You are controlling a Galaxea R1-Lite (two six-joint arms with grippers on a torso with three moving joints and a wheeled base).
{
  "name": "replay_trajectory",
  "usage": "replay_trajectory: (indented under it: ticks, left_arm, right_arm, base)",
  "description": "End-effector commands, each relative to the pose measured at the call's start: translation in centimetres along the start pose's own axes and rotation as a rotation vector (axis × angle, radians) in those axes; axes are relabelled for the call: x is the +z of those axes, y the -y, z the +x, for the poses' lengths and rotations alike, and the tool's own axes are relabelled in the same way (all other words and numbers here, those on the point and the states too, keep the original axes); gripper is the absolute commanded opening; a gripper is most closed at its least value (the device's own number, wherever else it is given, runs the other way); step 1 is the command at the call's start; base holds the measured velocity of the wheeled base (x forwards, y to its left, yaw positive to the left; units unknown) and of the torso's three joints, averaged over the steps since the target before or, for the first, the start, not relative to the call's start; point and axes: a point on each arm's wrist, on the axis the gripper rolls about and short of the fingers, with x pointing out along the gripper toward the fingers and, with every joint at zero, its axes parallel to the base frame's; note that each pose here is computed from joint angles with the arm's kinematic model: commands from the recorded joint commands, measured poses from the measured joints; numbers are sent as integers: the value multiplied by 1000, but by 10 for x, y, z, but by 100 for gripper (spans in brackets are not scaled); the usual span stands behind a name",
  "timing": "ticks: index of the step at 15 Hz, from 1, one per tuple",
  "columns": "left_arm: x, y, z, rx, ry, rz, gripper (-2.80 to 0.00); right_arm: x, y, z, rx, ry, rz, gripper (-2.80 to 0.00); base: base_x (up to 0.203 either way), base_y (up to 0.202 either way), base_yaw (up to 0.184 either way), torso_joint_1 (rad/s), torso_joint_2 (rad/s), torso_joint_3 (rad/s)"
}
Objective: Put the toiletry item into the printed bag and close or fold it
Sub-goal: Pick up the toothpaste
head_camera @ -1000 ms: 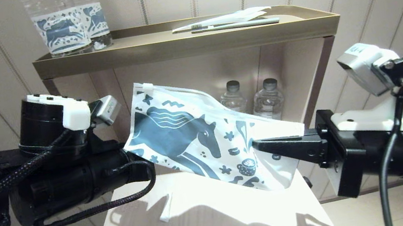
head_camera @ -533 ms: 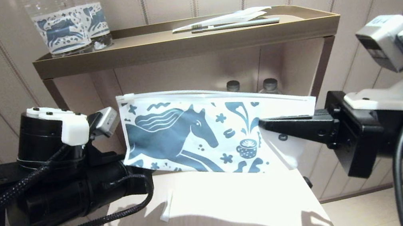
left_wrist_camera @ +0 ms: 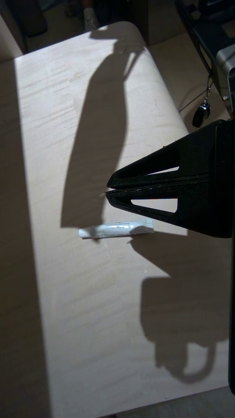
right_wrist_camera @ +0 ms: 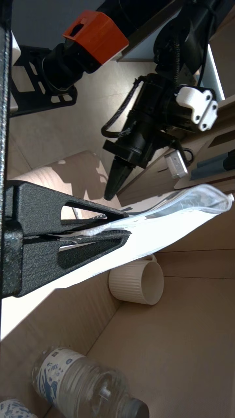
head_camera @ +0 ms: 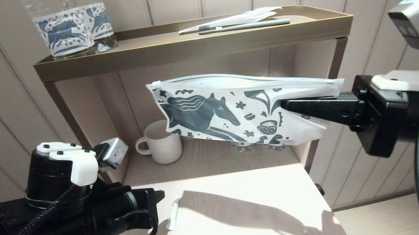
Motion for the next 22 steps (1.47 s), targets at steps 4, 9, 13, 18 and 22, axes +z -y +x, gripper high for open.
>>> replay_trajectory:
  ticks: [4, 9, 13, 18, 22]
  left_arm:
    - [-9, -4, 3, 52, -50, 13, 0]
    - [-2, 3, 10, 163, -195, 60, 0]
    - [-14, 8, 28, 257, -253, 99, 0]
    - [-16, 11, 45, 281, -282, 105, 0]
    - [-19, 9, 50, 342, -314, 132, 0]
  right_arm:
    - [2, 5, -2, -18, 8, -8, -280]
    - [3, 12, -5, -34, 6, -12, -280]
    - [2, 14, -6, -29, 0, -9, -280]
    - [2, 14, -6, -24, 0, -10, -280]
    - [2, 14, -5, -21, -2, -7, -280]
  base:
    - [0, 0, 0, 0, 0, 0]
    - [0, 0, 0, 0, 0, 0]
    - [0, 0, 0, 0, 0, 0]
    - [0, 0, 0, 0, 0, 0]
    - [0, 0, 0, 0, 0, 0]
